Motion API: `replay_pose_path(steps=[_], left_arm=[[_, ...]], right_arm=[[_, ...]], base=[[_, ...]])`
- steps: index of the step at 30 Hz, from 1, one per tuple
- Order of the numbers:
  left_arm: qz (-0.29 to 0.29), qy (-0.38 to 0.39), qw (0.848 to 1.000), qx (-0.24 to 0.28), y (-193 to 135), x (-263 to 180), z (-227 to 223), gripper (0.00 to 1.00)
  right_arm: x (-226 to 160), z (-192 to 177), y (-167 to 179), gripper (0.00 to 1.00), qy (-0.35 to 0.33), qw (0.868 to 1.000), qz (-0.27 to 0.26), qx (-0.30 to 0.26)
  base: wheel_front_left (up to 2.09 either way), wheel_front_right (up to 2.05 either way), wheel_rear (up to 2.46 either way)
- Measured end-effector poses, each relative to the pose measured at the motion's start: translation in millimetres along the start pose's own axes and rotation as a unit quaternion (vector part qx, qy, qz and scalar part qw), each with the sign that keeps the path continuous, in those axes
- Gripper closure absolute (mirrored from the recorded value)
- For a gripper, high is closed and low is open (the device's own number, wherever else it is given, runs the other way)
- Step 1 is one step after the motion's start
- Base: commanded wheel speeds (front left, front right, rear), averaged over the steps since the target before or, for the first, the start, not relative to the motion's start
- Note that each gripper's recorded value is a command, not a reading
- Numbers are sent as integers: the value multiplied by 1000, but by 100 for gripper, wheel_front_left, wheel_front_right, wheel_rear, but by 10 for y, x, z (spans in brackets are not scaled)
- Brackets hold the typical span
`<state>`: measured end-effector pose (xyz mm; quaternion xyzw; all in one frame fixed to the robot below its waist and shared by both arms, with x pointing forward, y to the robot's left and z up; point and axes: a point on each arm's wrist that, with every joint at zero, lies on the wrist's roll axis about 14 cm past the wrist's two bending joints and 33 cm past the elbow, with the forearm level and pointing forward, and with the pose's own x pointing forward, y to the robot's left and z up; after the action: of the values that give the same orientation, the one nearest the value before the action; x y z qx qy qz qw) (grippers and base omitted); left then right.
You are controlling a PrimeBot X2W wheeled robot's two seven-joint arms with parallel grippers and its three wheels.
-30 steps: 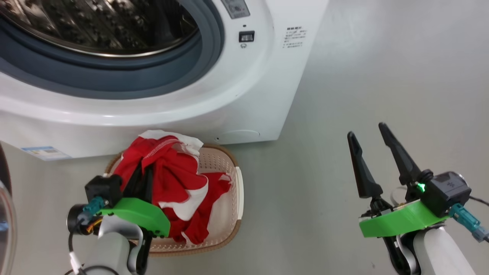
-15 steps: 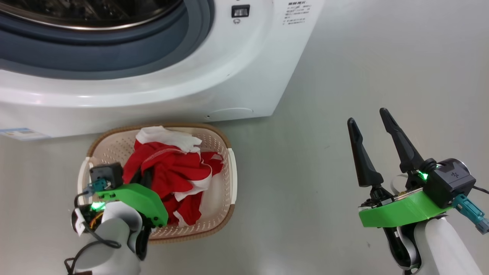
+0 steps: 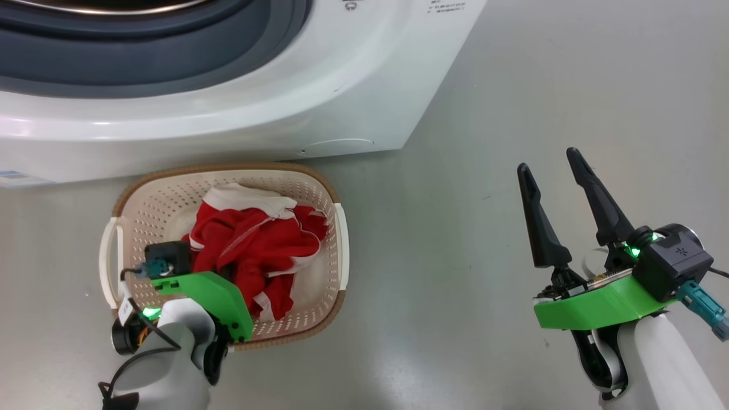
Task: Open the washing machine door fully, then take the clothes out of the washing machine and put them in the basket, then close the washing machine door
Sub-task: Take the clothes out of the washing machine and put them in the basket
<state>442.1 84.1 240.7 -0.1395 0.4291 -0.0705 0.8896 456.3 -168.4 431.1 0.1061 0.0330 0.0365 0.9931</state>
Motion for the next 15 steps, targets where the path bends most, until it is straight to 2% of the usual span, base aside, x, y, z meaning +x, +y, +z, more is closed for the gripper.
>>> replay_pose_path(steps=[1, 2, 3, 4, 5, 7, 8, 15], left_arm=[[2, 5, 1000, 2, 6, 13, -23, 97], [3, 12, 1000, 3, 9, 24, -49, 78], [5, 16, 1000, 5, 11, 35, -65, 63], [4, 18, 1000, 6, 5, 47, -74, 63], [4, 20, 1000, 9, -1, 57, -80, 52], [4, 22, 1000, 15, -9, 71, -92, 16], [3, 22, 1000, 17, -10, 74, -97, 1], [4, -2, 999, 36, 10, 23, -19, 0]], right_arm=[[6, -11, -7, 0, 1, 1000, -1, 0], [19, -12, -11, 0, 1, 1000, -1, -1], [29, -10, -15, 0, 0, 1000, -1, -1], [29, -17, -21, 0, 1, 1000, -2, -2], [28, -27, -28, 0, 2, 1000, -3, -2], [26, -39, -41, 0, 4, 1000, -4, -2], [27, -43, -44, 0, 4, 1000, -5, -2], [48, -39, 9, 0, 3, 1000, 3, 0]], base=[[0, 0, 0], [0, 0, 0], [0, 0, 0], [0, 0, 0], [0, 0, 0], [0, 0, 0], [0, 0, 0], [0, 0, 0]])
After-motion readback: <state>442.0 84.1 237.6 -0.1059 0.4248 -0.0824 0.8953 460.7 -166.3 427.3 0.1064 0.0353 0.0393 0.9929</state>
